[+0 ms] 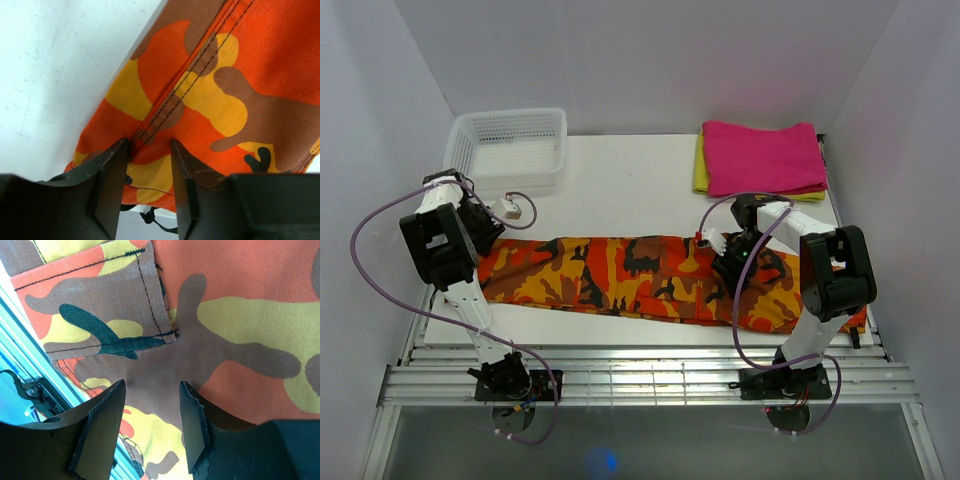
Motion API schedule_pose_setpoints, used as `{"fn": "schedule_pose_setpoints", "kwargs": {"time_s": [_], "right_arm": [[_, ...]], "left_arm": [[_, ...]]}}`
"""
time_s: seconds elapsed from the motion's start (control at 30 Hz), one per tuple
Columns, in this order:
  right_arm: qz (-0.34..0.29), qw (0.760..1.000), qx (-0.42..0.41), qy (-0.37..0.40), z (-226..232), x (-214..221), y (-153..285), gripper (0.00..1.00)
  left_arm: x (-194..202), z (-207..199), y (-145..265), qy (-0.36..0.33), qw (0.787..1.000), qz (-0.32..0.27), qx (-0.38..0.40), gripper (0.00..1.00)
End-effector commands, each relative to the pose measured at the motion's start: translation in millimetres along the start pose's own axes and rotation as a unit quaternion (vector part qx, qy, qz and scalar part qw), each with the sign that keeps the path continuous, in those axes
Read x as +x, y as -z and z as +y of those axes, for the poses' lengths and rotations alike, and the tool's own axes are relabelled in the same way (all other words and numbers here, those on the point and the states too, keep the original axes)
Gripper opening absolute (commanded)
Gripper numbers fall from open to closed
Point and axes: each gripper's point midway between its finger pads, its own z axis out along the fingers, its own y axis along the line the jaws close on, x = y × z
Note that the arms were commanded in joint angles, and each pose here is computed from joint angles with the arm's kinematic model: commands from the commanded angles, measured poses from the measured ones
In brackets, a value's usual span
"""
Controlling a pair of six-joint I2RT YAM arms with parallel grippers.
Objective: Fold and stack the trousers
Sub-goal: Fold the trousers
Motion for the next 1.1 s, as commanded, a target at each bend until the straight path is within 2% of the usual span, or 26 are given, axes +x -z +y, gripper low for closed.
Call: {"fn": "schedule_pose_setpoints", "kwargs": {"time_s": [0.0, 0.07, 0.1, 0.2, 0.3, 0.33, 0.67, 0.97, 1.0, 1.07], "right_arm": [[0.003, 1.0, -0.005, 0.008, 3, 0, 3, 0.53], [0.004, 1.0, -0.006, 0.009, 3, 0, 2, 0.53], [0.004, 1.0, -0.006, 0.009, 3, 0, 2, 0.52], [0.005, 1.0, -0.008, 0.01, 3, 1, 2, 0.52], [0.005, 1.0, -0.009, 0.01, 3, 1, 2, 0.52], [0.006, 1.0, -0.009, 0.01, 3, 1, 1, 0.52], [0.005, 1.0, -0.014, 0.015, 6, -1, 0, 0.51], [0.007, 1.0, -0.019, 0.014, 8, 0, -2, 0.51], [0.006, 1.0, -0.018, 0.015, 8, 0, -2, 0.51], [0.003, 1.0, -0.015, 0.016, 7, -2, 0, 0.51]], "left_arm": [[1, 1, 8, -0.025, 1.0, 0.006, -0.01, 0.45], [2, 1, 8, -0.028, 1.0, 0.008, -0.006, 0.38], [2, 0, 9, -0.028, 1.0, 0.007, -0.005, 0.3], [-6, 6, 18, -0.036, 0.999, -0.005, -0.018, 0.19], [-12, 12, 30, -0.042, 0.998, -0.012, -0.035, 0.01], [-13, 13, 35, -0.043, 0.998, -0.014, -0.041, 0.0], [-29, 26, 55, -0.057, 0.996, -0.024, -0.062, 0.0], [-38, 28, 32, -0.048, 0.998, -0.023, -0.041, 0.0], [-37, 27, 28, -0.045, 0.998, -0.02, -0.037, 0.02], [-32, 26, 21, -0.039, 0.999, -0.009, -0.034, 0.13]]}}
